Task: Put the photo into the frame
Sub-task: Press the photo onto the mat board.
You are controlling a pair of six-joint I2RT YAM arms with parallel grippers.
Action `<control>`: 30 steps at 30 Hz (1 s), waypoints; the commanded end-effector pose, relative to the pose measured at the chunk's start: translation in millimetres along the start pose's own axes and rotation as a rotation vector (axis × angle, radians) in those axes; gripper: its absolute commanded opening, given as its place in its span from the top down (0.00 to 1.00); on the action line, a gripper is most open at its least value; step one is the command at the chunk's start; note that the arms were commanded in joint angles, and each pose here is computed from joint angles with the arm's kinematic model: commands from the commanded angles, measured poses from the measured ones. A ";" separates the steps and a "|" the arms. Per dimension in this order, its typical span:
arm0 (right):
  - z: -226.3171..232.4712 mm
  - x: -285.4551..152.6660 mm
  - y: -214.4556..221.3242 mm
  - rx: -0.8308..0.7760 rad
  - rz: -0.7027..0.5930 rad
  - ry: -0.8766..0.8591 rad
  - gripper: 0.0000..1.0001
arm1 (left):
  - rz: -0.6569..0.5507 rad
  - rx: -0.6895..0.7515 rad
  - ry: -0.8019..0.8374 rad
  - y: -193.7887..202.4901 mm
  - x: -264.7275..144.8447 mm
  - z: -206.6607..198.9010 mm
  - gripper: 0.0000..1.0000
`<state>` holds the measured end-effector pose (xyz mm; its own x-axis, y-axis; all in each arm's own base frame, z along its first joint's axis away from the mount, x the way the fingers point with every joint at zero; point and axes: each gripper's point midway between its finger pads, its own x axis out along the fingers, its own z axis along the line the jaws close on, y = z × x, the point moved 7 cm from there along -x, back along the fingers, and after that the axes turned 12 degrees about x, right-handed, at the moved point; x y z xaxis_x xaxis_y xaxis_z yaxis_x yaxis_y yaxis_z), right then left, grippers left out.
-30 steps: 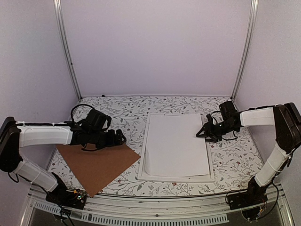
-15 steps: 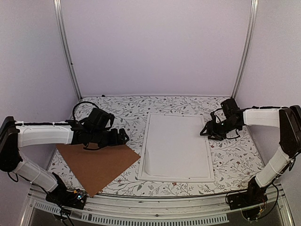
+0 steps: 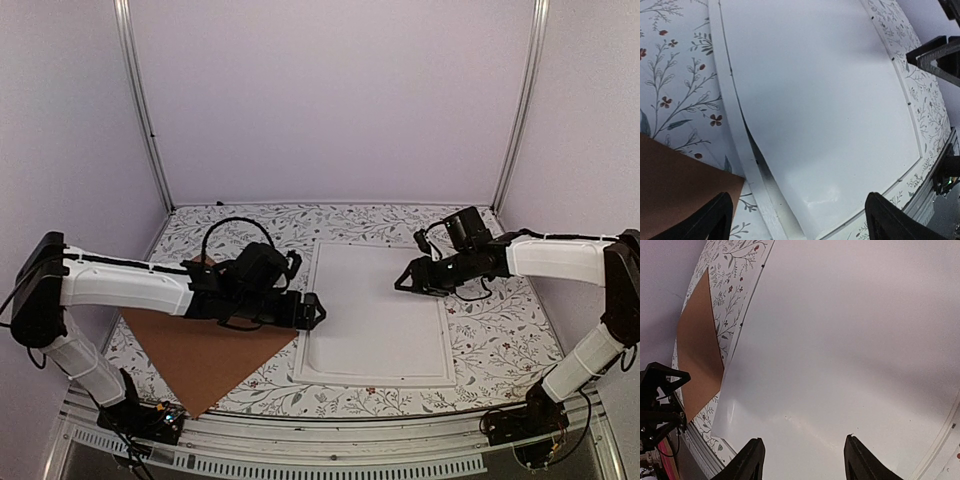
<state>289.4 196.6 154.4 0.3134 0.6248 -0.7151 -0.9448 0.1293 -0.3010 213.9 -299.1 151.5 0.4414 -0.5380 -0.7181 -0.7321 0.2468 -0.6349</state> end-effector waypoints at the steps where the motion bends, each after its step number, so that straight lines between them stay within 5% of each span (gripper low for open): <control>1: -0.7 11.2 4.8 0.002 0.009 -0.028 0.42 | 0.005 0.095 0.066 1.4 14.5 -41.5 0.06; 10: -24.6 33.3 22.7 0.047 0.082 0.010 0.44 | 0.087 0.184 0.104 19.6 45.2 -80.2 0.08; 30: -55.2 41.9 29.0 0.078 0.116 0.127 0.44 | 0.200 0.187 0.028 54.9 68.6 -65.2 0.10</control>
<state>278.2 192.2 87.1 0.2036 0.5757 -0.7919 -0.9791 0.1199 -0.1645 178.1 -378.1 95.7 0.2940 -0.5087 -0.8092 -0.6903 0.4726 -0.5478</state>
